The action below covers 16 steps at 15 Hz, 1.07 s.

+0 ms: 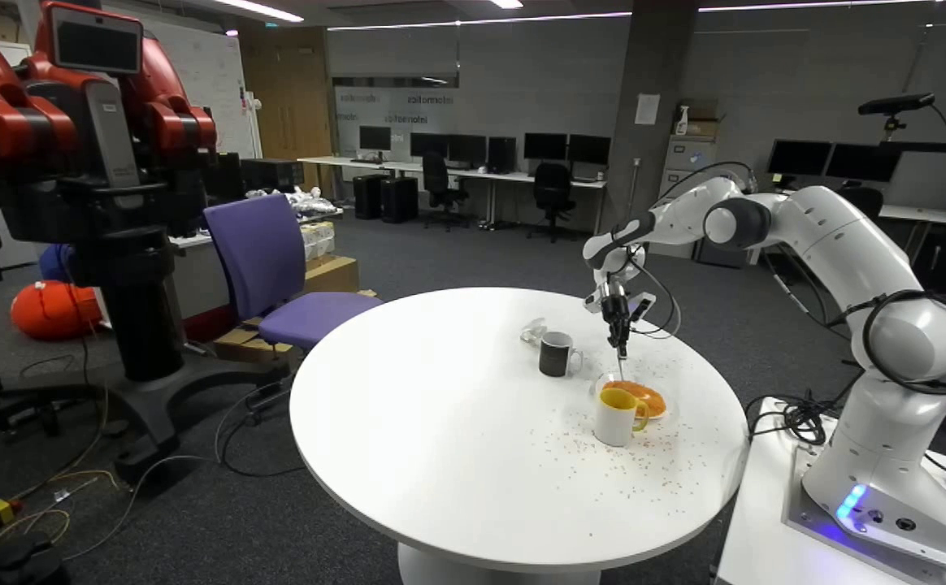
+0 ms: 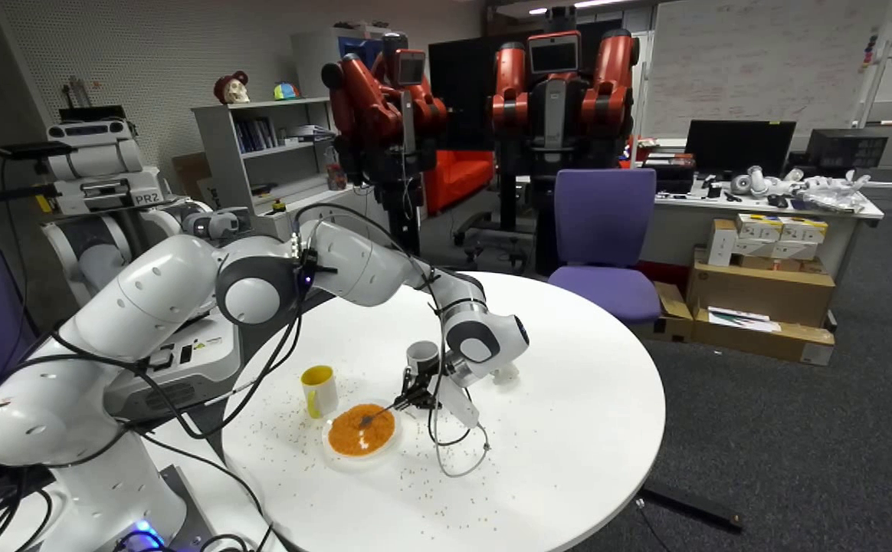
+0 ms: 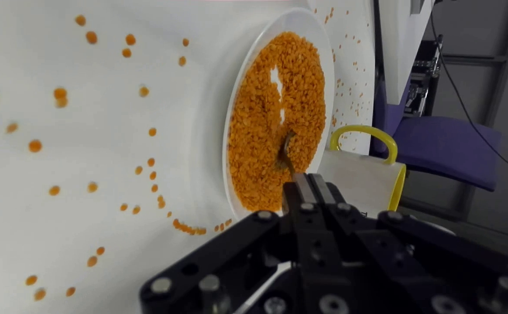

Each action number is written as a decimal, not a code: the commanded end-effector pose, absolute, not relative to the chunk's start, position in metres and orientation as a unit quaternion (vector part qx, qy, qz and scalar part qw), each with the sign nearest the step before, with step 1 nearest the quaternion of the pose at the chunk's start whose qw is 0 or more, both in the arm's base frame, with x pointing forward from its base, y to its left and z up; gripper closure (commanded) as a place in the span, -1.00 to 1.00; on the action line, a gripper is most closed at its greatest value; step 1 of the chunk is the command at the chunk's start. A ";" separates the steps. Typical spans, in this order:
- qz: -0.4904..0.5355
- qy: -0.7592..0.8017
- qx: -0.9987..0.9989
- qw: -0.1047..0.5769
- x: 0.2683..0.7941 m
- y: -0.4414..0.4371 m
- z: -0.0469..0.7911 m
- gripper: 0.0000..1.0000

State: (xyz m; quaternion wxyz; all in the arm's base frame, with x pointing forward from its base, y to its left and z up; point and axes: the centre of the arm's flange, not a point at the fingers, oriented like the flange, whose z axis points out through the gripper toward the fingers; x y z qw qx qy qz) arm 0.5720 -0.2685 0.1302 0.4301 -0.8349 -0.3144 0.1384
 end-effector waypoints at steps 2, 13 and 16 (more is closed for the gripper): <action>0.163 -0.323 -0.827 0.430 0.585 -0.276 0.135 0.98; 0.178 -0.303 -0.841 0.412 0.596 -0.275 0.127 0.25; 0.178 -0.292 -0.847 0.407 0.598 -0.277 0.131 -0.20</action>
